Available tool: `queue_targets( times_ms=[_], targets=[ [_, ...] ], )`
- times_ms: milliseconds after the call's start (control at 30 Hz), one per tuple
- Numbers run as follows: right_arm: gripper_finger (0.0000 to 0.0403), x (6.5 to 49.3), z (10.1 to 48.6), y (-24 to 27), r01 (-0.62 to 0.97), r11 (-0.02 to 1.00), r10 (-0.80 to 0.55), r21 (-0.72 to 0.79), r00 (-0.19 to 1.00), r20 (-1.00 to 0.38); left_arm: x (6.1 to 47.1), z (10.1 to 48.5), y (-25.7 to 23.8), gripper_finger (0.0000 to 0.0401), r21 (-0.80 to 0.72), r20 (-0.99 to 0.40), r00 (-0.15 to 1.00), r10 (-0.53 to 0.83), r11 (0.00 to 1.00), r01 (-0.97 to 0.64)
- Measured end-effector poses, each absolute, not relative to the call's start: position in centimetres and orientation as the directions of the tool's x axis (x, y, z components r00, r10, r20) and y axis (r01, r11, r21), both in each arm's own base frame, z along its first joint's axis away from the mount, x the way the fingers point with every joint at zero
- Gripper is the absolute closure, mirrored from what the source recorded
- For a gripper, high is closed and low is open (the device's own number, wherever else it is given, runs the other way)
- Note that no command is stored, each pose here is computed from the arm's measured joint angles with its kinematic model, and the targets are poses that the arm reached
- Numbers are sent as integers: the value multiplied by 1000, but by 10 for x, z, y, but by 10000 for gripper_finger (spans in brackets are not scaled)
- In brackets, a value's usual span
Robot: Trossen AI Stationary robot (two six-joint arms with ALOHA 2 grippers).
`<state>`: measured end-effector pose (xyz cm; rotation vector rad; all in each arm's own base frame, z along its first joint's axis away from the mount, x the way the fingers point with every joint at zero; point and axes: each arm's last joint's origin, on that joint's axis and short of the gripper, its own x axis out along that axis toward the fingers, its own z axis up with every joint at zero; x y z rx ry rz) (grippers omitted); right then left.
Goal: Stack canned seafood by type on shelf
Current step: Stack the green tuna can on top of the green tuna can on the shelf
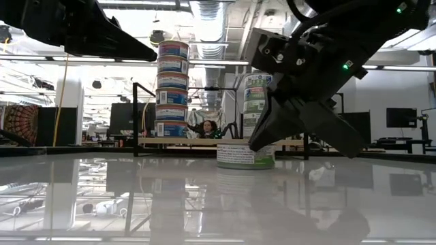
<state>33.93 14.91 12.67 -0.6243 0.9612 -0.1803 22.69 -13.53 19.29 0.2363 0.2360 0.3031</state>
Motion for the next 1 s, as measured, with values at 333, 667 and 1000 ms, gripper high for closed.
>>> queue_targets(
  times_ms=[333,667,1000],
  targets=[
    [373,335,126,158,-128,812,-402,-570,586,-704,227,193,-135,168,257,-193,927,320,929,-267],
    [373,330,123,167,-148,831,-366,-537,582,-726,227,193,-135,168,256,-194,928,319,929,-266],
    [353,321,155,163,-119,890,-295,-439,585,-756,231,192,-135,168,72,-240,958,157,987,-143]
  ],
)
